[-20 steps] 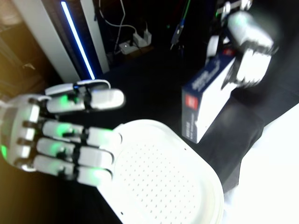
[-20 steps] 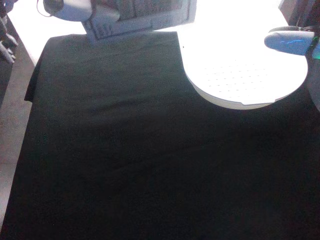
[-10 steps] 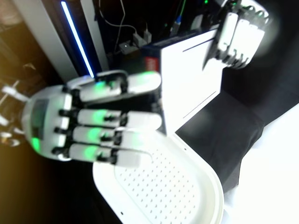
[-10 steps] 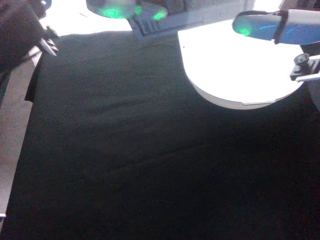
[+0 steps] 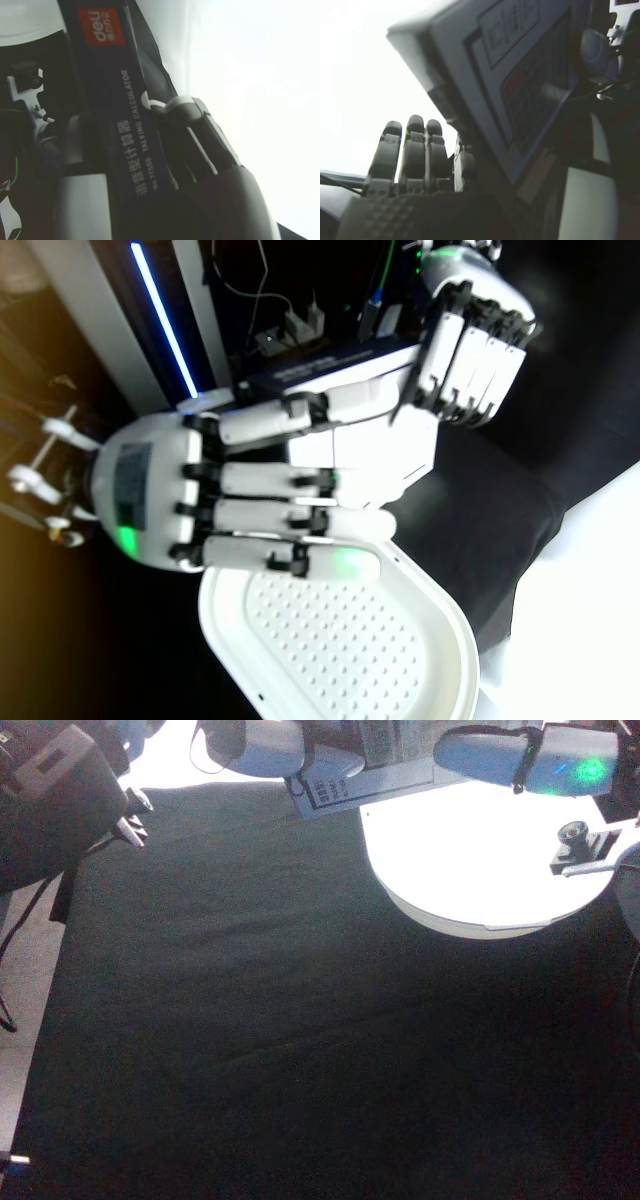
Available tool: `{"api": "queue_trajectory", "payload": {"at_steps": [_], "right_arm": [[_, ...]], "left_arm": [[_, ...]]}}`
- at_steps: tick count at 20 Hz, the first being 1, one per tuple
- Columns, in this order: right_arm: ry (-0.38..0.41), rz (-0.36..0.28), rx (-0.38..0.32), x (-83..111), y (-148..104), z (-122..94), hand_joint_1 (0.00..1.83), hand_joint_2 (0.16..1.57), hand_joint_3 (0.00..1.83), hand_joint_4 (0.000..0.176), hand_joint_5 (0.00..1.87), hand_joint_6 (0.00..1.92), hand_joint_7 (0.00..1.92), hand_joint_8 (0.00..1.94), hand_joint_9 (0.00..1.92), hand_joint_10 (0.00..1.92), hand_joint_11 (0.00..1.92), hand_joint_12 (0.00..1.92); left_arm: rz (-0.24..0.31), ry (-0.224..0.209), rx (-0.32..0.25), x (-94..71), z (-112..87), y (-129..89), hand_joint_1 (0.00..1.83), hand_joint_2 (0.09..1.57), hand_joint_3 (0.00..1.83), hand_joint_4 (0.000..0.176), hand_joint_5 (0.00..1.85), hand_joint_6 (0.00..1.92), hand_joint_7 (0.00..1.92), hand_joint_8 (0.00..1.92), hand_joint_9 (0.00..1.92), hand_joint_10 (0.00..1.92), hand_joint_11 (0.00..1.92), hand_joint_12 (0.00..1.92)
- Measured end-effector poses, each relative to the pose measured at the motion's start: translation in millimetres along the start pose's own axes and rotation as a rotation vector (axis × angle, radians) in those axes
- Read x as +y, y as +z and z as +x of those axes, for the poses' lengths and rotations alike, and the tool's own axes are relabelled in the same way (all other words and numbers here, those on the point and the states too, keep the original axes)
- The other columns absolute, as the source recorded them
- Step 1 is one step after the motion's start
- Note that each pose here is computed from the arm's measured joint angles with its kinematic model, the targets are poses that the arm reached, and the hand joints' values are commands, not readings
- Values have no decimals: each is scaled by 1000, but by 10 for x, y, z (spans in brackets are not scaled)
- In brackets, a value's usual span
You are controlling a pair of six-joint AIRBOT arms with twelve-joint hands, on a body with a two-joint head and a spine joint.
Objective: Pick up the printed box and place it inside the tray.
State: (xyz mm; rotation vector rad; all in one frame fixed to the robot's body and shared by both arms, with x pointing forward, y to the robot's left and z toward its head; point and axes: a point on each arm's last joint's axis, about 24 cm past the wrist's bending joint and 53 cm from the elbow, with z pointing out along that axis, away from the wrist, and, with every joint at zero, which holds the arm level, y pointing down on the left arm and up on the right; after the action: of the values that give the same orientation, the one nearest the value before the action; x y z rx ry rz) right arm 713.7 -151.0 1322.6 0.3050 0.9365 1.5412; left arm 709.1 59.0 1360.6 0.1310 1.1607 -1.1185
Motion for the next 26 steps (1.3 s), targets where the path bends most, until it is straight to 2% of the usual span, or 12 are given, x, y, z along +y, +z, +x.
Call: {"api": "queue_trajectory", "payload": {"at_steps": [3, 5, 6, 7, 9, 11, 13, 16, 20, 22, 24, 26], "right_arm": [[27, -14, -11, 29, 25, -8, 1289, 1033, 1, 0, 1059, 722, 1286, 629, 1519, 128, 1108, 1000], [13, -20, 9, 43, 25, 43, 1292, 1037, 0, 0, 1036, 756, 1289, 636, 1521, 154, 1091, 1075], [13, -19, 10, 40, 26, 51, 1293, 1039, 1, 0, 1046, 724, 1263, 707, 1459, 324, 1047, 1176], [9, -21, 11, 44, 26, 55, 1293, 1039, 1, 0, 1046, 724, 1263, 707, 1459, 324, 1047, 1176], [7, -25, 10, 53, 26, 52, 1202, 1062, 0, 0, 1070, 793, 1273, 689, 1352, 790, 1116, 1392], [9, -41, -5, 89, 26, 21, 1189, 1051, 1, 0, 1111, 757, 1342, 562, 1347, 832, 1119, 1391], [1, -45, -3, 111, 19, 13, 1266, 1051, 8, 0, 1031, 758, 1256, 748, 1274, 936, 1072, 1433], [-37, -35, 2, 119, -1, -122, 1283, 1051, 0, 0, 1022, 790, 1223, 767, 1216, 984, 1029, 1471], [-73, -32, -32, 157, -30, -386, 1264, 1089, 0, 0, 985, 824, 1097, 1069, 1088, 1391, 984, 1766], [-90, -38, -19, 183, -38, -395, 1265, 1082, 0, 0, 927, 1010, 1168, 831, 1146, 1133, 1063, 1509], [-129, -37, -14, 196, -47, -428, 1260, 1094, 3, 0, 885, 1095, 1151, 853, 1174, 1103, 1090, 1484], [-187, -35, -20, 225, -63, -491, 1251, 1099, 3, 0, 903, 1095, 1107, 929, 1108, 1230, 1039, 1538]], "left_arm": [[11, 9, -6, -27, 24, 2, 1261, 1135, 0, 0, 962, 696, 964, 1293, 1061, 1334, 921, 1722], [4, 5, 0, 2, 58, -17, 1260, 1137, 0, 0, 958, 702, 959, 1302, 1058, 1307, 908, 1678], [2, 0, 0, 10, 66, -24, 1226, 1147, 0, 0, 871, 1004, 973, 1153, 965, 776, 823, 1321], [1, -5, -3, 17, 67, -32, 1226, 1147, 0, 0, 871, 1004, 973, 1153, 965, 776, 823, 1321], [0, -24, -7, 20, 81, -34, 291, 1219, 0, 0, 375, 35, 405, 33, 509, 53, 134, 1051], [6, -43, -10, 5, 75, -35, 162, 1233, 2, 4, 283, 6, 284, 6, 377, 10, 26, 959], [28, -60, -20, -33, 36, -65, 0, 1281, 1, 88, 28, 0, 12, 0, 22, 1, 0, 435], [42, -89, -43, 11, -39, -242, 0, 1265, 0, 157, 4, 1, 0, 0, 0, 0, 21, 37], [24, -124, -129, 125, -270, -509, 10, 1285, 10, 139, 15, 4, 0, 0, 0, 0, 0, 0], [40, -130, -146, 84, -282, -609, 114, 1236, 0, 137, 37, 10, 0, 0, 0, 0, 0, 0], [55, -132, -151, 49, -263, -701, 137, 1174, 0, 102, 58, 13, 7, 2, 0, 0, 0, 0], [49, -129, -159, 96, -265, -791, 158, 1222, 0, 20, 131, 4, 50, 5, 6, 1, 0, 0]]}}
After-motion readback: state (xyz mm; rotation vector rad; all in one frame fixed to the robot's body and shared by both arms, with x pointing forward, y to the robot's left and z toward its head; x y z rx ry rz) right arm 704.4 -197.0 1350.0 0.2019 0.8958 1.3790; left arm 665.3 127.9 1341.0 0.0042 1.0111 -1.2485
